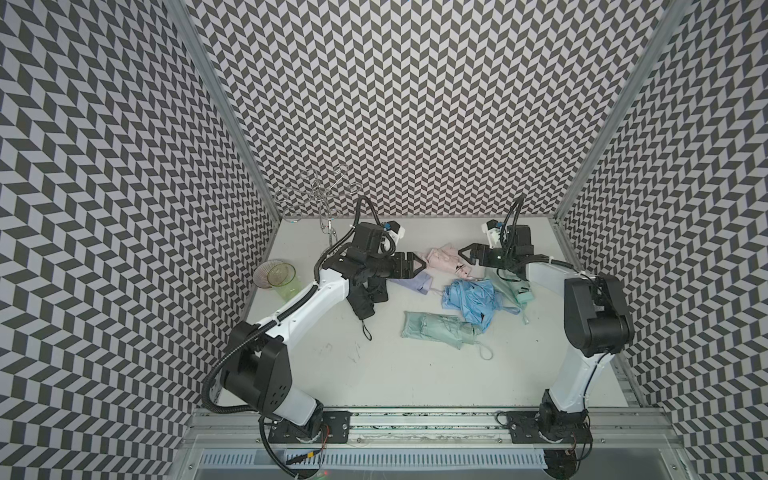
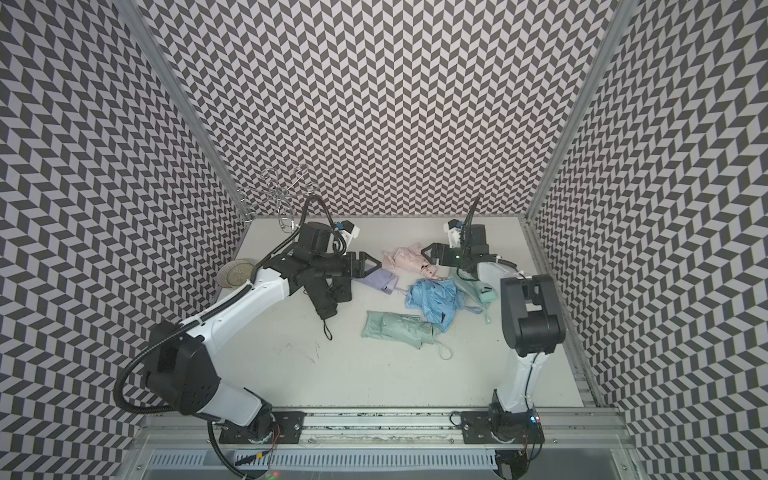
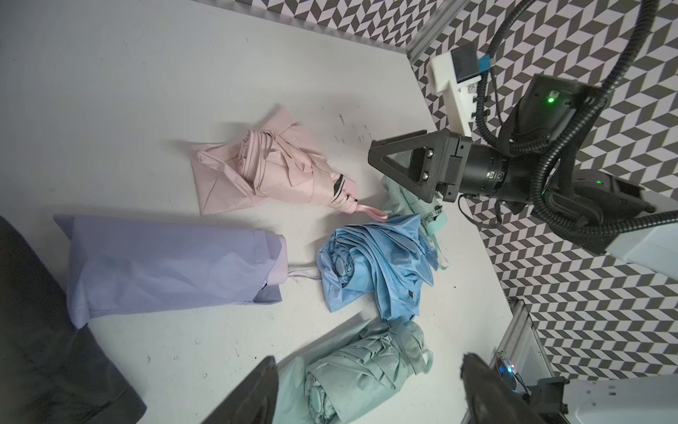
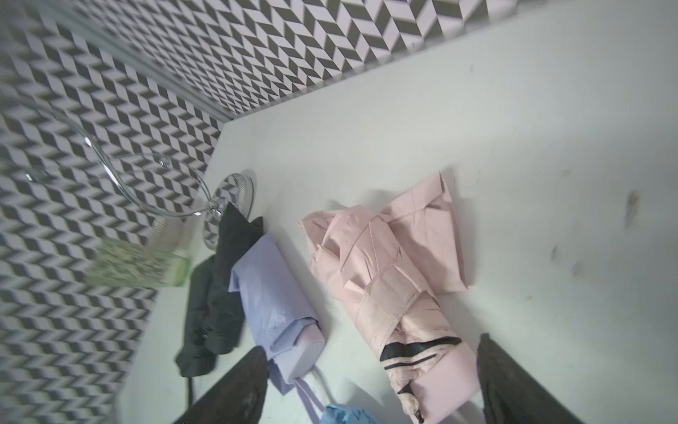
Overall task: Take umbrellas out of sleeves
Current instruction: Place the umbrella in the umbrella sleeve, then pick up the umbrella from the center of the board.
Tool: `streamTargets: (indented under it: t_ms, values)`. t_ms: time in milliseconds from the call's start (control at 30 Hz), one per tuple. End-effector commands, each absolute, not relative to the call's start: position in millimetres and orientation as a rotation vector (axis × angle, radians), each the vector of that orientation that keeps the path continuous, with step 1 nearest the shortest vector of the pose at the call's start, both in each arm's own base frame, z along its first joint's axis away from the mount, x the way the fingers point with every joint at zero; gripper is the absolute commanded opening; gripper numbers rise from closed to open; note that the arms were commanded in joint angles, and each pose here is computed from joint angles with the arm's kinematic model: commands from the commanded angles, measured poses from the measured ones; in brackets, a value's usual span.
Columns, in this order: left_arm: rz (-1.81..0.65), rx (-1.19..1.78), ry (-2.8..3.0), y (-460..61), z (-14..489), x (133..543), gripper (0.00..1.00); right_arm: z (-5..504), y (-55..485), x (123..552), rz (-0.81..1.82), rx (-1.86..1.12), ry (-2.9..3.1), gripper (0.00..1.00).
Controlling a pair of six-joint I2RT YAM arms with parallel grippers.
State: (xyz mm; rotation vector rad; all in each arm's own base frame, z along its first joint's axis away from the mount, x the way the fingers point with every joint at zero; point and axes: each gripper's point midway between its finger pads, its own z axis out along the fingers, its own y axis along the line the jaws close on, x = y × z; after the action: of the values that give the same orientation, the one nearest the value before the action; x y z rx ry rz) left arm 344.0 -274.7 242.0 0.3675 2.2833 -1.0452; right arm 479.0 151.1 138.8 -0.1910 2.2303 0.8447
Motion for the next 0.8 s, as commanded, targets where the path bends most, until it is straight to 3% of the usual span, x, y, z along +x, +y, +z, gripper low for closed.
streamTargets:
  t_ms: [0,267,467,767]
  values:
    - [-1.023,0.396,2.234,-264,260,329,0.81,186,160,469,0.624,-0.41,2.152,0.94]
    - [-0.981,0.339,2.149,-234,284,295,0.86,175,254,412,0.646,-0.831,2.07,0.94]
    - [-0.952,0.422,2.016,-221,301,270,0.92,120,302,413,0.528,-1.074,2.077,0.94]
    - [-0.924,0.412,2.044,-209,276,242,0.94,53,314,434,0.32,-1.239,2.143,0.95]
